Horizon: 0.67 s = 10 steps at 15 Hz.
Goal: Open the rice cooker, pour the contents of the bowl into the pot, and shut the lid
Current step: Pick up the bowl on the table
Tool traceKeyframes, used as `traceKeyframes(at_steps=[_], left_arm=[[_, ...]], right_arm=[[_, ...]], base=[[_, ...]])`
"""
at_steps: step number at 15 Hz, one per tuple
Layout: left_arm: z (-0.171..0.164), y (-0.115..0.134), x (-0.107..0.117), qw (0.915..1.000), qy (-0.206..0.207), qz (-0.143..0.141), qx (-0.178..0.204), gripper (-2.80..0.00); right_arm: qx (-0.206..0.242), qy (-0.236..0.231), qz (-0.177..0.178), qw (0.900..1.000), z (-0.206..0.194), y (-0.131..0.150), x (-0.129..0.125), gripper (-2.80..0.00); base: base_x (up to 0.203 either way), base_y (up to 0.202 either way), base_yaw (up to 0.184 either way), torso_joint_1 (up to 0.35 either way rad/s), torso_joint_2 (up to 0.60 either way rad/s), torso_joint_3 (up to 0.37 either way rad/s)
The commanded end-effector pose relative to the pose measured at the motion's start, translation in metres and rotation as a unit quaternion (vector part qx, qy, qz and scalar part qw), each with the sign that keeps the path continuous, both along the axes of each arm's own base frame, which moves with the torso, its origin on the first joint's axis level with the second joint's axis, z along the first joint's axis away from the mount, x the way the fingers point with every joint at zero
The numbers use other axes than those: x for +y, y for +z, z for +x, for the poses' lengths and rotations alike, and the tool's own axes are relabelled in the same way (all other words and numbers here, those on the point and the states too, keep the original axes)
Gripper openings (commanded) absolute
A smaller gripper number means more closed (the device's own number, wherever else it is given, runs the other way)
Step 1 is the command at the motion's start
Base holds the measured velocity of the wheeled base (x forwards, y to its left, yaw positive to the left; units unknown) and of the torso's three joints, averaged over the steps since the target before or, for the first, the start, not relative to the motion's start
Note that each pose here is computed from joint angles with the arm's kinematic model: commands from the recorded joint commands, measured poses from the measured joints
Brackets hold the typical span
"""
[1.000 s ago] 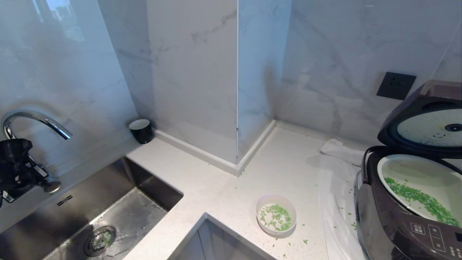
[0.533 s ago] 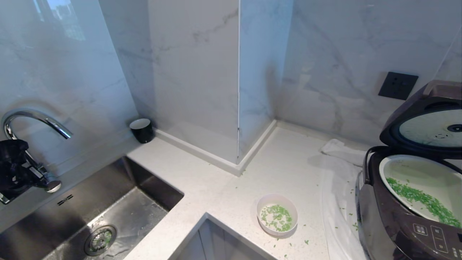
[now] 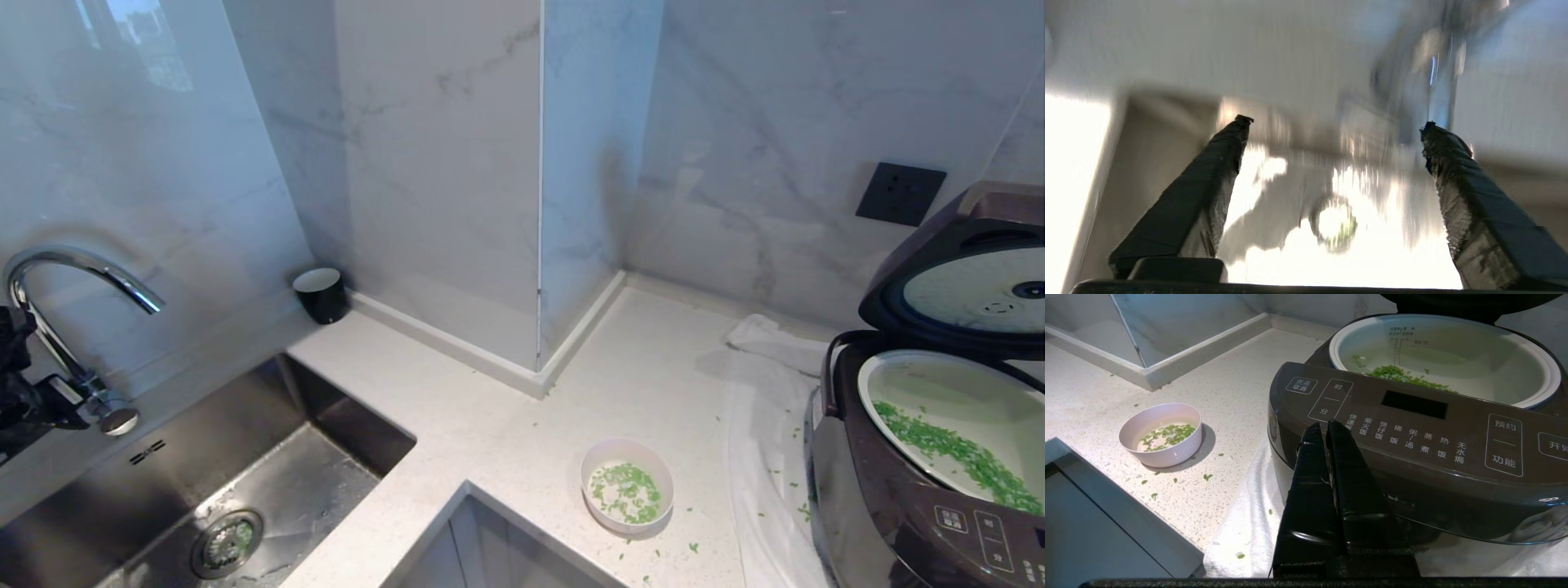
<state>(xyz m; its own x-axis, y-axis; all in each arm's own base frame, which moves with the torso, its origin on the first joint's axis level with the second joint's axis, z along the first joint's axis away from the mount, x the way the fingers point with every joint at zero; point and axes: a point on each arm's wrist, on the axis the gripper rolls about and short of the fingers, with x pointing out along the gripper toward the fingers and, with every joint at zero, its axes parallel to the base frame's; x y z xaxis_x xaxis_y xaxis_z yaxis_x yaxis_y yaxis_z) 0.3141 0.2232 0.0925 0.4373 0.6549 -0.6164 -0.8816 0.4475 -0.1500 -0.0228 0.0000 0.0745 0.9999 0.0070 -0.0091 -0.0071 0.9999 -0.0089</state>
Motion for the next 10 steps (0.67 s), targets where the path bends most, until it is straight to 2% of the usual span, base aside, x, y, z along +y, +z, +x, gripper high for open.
traceKeyframes(at_steps=[1, 7, 10], left_arm=[[-0.02, 0.02, -0.014, 0.9995, -0.019, -0.009, -0.022, 0.0], [-0.063, 0.034, -0.048, 0.9968, -0.061, -0.037, -0.035, 0.0], [-0.087, 0.039, -0.084, 0.988, -0.13, -0.065, -0.052, 0.0]], right_arm=[[0.0, 0.0, 0.0, 1.0, 0.0, 0.0, 0.0, -2.8], [0.0, 0.0, 0.0, 1.0, 0.0, 0.0, 0.0, -2.8], [0.0, 0.0, 0.0, 1.0, 0.0, 0.0, 0.0, -2.8]], base=[[0.0, 0.0, 0.0, 0.0, 0.0, 0.0], [0.0, 0.0, 0.0, 0.0, 0.0, 0.0], [0.0, 0.0, 0.0, 0.0, 0.0, 0.0]])
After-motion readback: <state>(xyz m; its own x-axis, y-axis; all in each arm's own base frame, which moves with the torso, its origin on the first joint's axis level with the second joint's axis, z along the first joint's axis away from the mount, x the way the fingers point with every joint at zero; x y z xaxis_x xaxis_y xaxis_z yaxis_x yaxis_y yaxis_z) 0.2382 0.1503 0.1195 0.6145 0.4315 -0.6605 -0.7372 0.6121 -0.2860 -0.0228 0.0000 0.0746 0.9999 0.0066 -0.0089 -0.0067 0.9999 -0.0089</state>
